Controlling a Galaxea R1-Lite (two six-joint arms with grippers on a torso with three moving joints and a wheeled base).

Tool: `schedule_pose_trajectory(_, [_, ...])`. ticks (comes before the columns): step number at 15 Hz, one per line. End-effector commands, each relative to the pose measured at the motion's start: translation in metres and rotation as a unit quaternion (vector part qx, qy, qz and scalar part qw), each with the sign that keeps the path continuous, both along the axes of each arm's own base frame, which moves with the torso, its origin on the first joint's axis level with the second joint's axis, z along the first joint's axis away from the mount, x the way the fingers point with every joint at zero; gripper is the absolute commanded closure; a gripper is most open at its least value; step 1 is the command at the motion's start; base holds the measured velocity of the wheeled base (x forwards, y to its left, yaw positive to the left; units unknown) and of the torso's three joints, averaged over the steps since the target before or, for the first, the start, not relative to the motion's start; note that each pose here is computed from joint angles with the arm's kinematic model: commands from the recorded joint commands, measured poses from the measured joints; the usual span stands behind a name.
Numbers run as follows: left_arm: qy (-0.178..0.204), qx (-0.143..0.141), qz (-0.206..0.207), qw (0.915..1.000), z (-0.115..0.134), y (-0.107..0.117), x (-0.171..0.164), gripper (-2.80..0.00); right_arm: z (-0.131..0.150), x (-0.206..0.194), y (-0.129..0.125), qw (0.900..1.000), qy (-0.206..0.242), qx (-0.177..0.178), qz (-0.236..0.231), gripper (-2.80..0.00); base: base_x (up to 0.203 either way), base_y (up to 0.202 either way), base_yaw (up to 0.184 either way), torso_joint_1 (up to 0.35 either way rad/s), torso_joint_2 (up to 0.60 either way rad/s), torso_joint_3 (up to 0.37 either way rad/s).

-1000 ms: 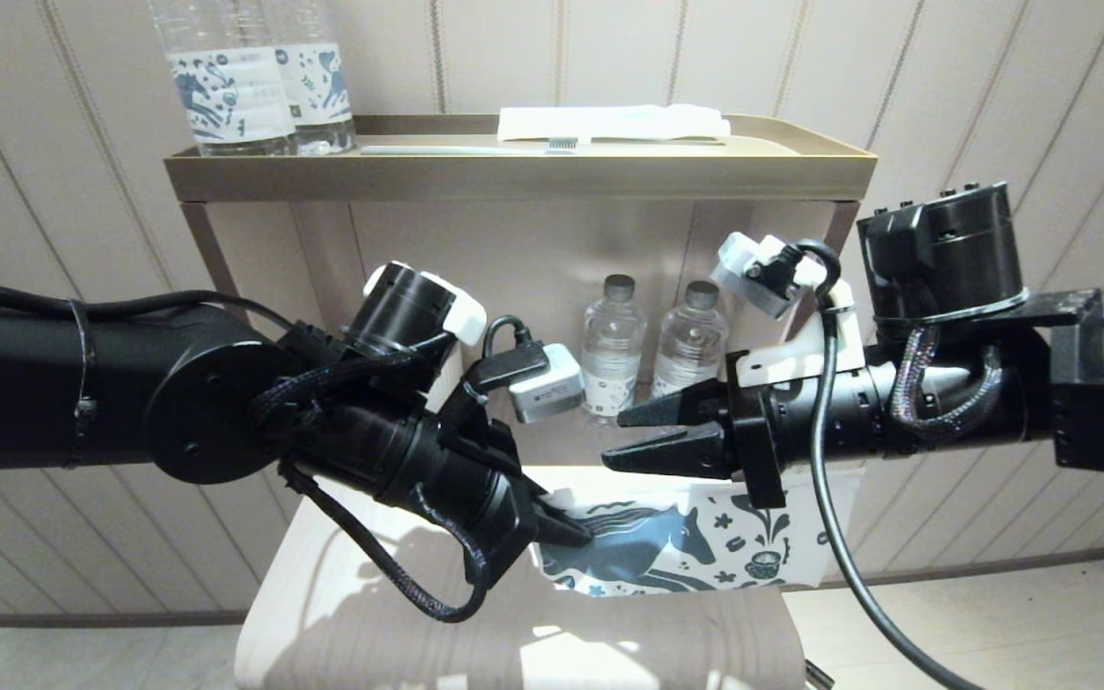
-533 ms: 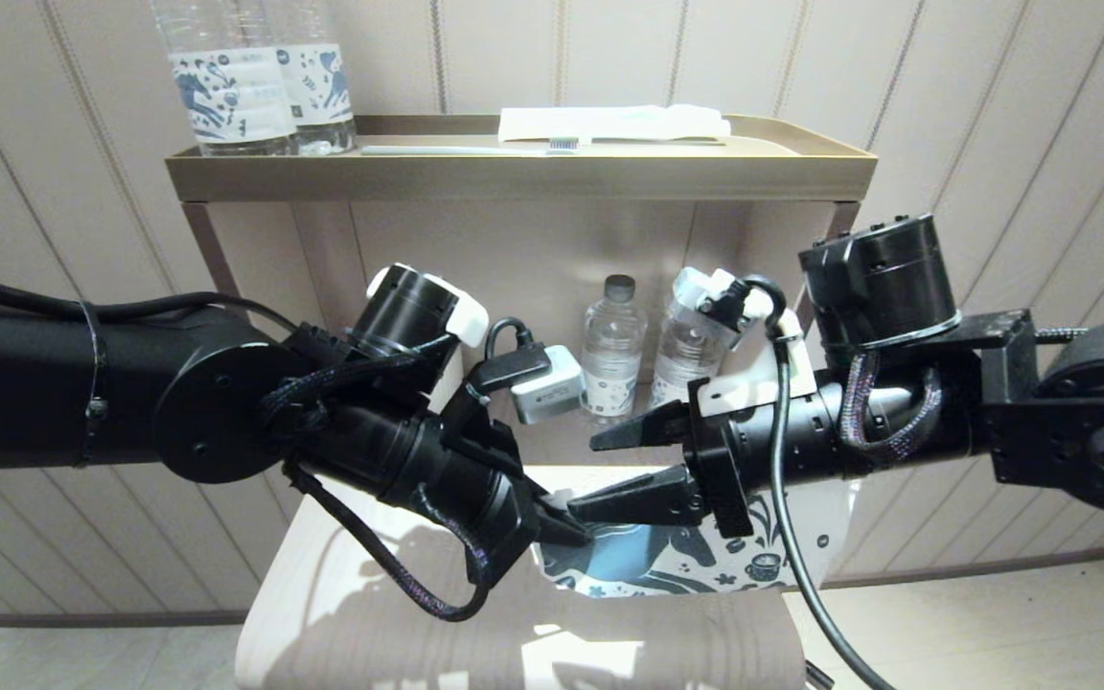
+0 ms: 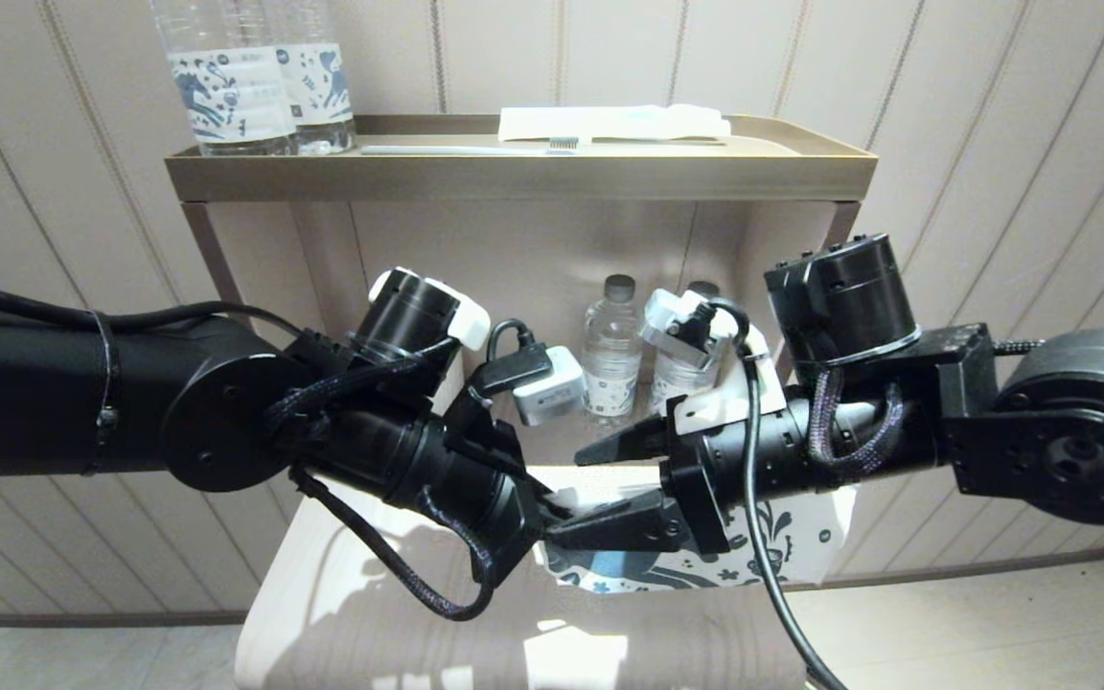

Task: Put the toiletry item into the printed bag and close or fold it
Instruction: Close the strorage bag and place it on the desk

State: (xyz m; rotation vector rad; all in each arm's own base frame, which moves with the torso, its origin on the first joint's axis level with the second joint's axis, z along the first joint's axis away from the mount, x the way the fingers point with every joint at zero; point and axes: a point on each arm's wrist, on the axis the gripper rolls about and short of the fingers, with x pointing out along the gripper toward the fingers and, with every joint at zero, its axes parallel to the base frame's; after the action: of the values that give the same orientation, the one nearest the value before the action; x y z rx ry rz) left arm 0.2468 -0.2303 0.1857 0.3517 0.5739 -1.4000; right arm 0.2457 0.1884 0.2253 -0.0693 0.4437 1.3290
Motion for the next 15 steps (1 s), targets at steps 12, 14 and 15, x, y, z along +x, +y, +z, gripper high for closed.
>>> schedule_pose_trajectory(12, [0.004, 0.000, 0.004, 1.0000, -0.0035, 0.0010, 0.0038, 0.00, -0.0079, -0.0016, -0.0006, 1.000, 0.002, -0.009, 0.006, 0.00, 0.000, 0.000, 0.000, 0.000, 0.00, 0.000])
schedule_pose_trajectory(14, [0.005, 0.001, 0.004, 1.0000, -0.0047, 0.0003, 0.0046, 0.00, -0.0074, -0.0023, -0.0010, 1.000, -0.001, -0.009, 0.007, 0.00, 0.000, 0.000, 0.000, 0.000, 0.00, 0.000])
schedule_pose_trajectory(15, [0.004, -0.001, 0.004, 1.0000, -0.0041, 0.0000, 0.0049, 0.00, -0.0074, -0.0019, -0.0012, 1.000, -0.001, -0.009, 0.007, 0.00, 0.000, 0.000, 0.000, 0.000, 0.00, 0.000])
